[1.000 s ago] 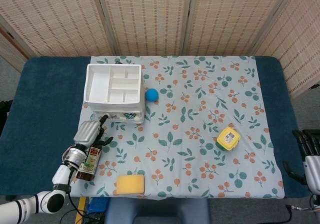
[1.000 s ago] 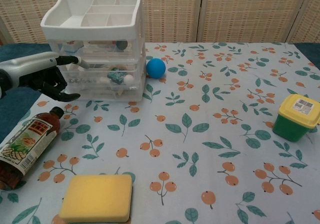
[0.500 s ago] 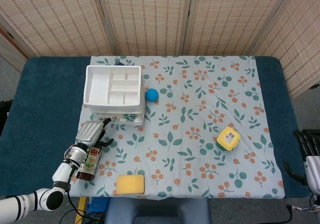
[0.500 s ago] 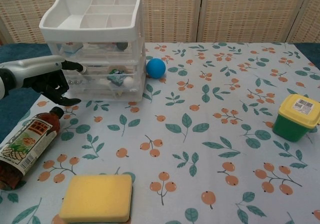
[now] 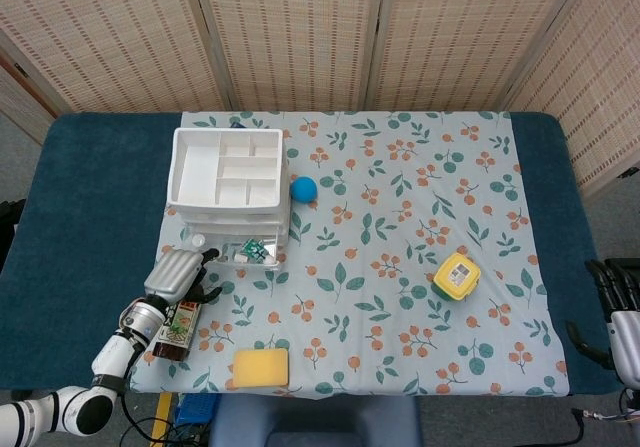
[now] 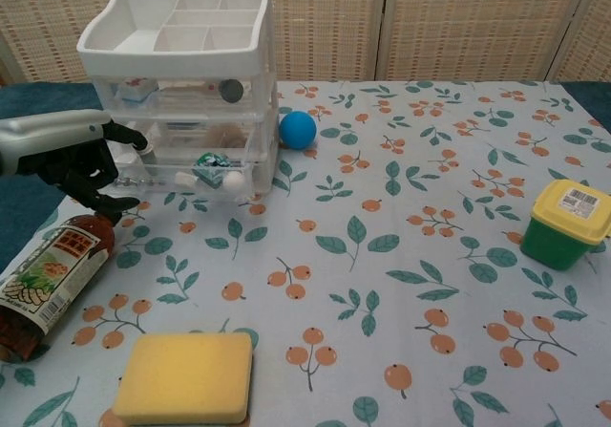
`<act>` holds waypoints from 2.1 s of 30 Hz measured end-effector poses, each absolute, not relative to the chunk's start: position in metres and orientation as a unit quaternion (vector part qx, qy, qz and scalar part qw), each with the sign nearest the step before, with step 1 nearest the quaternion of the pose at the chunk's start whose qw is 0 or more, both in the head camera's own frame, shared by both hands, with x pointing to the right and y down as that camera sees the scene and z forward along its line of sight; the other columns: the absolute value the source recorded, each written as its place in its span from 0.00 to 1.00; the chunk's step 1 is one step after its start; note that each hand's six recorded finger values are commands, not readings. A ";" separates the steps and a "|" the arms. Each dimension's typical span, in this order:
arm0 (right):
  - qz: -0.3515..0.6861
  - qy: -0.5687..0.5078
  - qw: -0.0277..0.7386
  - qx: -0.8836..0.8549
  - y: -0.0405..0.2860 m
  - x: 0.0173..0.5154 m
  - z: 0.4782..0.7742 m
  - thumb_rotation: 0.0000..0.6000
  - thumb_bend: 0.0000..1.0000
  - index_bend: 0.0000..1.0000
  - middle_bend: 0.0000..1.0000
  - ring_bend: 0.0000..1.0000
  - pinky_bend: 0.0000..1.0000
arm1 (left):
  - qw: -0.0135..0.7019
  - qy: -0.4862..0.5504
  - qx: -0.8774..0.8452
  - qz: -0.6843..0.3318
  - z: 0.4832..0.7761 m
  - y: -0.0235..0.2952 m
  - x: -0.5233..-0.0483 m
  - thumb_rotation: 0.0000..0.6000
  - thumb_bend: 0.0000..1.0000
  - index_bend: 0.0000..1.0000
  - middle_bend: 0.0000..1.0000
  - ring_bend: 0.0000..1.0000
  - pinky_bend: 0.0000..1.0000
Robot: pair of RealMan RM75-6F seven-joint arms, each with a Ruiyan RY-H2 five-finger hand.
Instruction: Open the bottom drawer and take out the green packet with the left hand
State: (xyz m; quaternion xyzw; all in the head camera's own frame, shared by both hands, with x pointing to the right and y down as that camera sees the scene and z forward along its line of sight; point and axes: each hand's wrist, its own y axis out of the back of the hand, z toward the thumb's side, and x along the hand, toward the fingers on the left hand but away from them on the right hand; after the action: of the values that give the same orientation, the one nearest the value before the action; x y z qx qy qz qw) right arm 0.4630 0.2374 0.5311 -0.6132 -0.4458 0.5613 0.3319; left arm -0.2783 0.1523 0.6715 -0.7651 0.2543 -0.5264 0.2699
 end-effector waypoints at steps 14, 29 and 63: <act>0.561 -0.448 0.332 -0.612 0.238 0.464 0.530 1.00 0.36 0.00 0.07 0.00 0.00 | 0.279 0.229 -0.775 -0.519 0.661 0.166 -0.275 1.00 0.28 0.36 0.89 1.00 1.00; 0.557 -0.449 0.356 -0.601 0.231 0.467 0.514 1.00 0.36 0.00 0.07 0.00 0.00 | 0.324 0.236 -0.769 -0.498 0.638 0.157 -0.278 1.00 0.28 0.28 0.89 1.00 1.00; 0.561 -0.438 0.388 -0.585 0.227 0.459 0.485 1.00 0.36 0.00 0.07 0.00 0.00 | 0.708 0.040 -0.656 -0.259 0.641 0.092 -0.231 1.00 0.28 0.32 0.89 1.00 1.00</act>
State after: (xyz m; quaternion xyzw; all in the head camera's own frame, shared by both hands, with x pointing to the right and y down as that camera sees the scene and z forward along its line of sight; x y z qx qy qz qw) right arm 0.4588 0.2268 0.4847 -0.5855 -0.4377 0.5612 0.3883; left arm -0.2305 0.0918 0.6408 -0.6557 0.0403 -0.2586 0.7082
